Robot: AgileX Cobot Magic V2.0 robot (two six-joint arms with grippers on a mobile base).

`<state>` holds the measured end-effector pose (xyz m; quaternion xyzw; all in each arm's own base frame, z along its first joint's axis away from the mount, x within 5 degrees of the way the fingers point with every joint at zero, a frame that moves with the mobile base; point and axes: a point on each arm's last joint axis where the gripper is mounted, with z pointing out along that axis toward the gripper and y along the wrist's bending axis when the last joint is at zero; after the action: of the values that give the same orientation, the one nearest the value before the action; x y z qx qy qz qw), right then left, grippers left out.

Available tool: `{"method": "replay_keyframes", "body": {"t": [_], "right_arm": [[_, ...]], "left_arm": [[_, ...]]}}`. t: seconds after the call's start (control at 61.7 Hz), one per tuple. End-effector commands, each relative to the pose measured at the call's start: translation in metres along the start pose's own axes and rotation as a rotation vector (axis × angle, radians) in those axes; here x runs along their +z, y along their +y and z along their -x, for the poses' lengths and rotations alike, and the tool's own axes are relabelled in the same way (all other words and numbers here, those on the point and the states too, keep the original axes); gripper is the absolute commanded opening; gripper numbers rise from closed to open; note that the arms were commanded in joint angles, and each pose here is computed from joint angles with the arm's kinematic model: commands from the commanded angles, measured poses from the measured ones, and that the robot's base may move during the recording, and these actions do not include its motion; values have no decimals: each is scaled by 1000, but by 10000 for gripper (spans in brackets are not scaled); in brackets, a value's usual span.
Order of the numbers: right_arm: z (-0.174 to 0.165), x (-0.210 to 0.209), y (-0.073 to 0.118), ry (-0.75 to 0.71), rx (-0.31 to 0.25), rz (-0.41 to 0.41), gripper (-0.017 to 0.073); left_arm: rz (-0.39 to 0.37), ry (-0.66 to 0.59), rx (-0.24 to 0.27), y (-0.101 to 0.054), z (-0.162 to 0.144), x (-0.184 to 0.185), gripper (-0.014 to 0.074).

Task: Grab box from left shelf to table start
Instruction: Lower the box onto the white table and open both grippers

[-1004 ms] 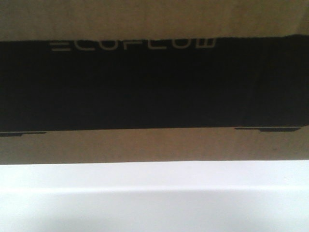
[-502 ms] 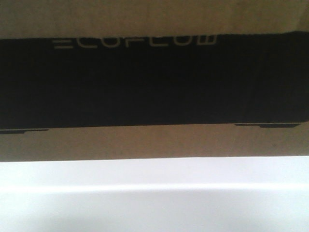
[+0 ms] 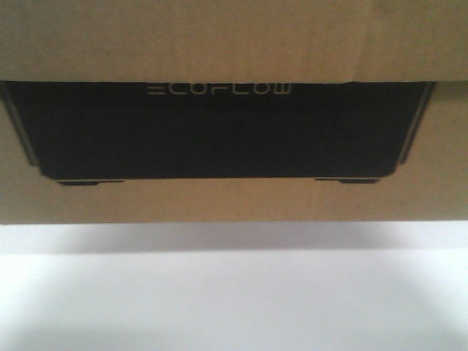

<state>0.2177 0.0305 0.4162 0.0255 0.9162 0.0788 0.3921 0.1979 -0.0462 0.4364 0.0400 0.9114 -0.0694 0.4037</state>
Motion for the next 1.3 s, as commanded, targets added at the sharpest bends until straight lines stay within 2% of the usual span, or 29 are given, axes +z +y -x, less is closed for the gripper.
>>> {"method": "replay_keyframes", "body": {"t": [0.0,0.146,0.324,0.68,0.745,0.81,0.891,0.956,1.004,1.037,1.085,1.28], "right_arm": [[27,7,1,-126,-9,-5,26],[39,34,2,-93,-9,-13,26],[46,47,2,-93,-14,-19,26],[46,48,2,-94,-17,-23,32],[46,48,2,-96,-17,-23,62],[46,48,2,-100,-17,-22,155],[47,48,2,-108,-18,-20,342],[47,48,2,-108,-18,-20,506],[47,48,2,-108,-18,-20,575],[47,48,2,-108,-18,-20,603],[48,48,2,-111,-22,-25,587],[52,36,2,-164,-30,-24,568]], "left_arm": [[-73,-189,-31,-9,33,-2,-56],[-61,-162,-27,-12,54,33,-56],[-56,-120,-28,-14,63,60,-56],[-66,-117,-35,-15,64,64,-43],[-69,-114,-38,-15,63,64,13],[-69,-114,-38,-15,63,64,116],[-69,-116,-38,-15,64,64,325],[-70,-118,-38,-15,64,64,447],[-64,-121,-34,-15,64,64,529],[-60,-122,-31,-14,64,64,552],[-54,-127,-26,-14,65,64,560],[-35,-166,-8,-12,72,54,498]]}}
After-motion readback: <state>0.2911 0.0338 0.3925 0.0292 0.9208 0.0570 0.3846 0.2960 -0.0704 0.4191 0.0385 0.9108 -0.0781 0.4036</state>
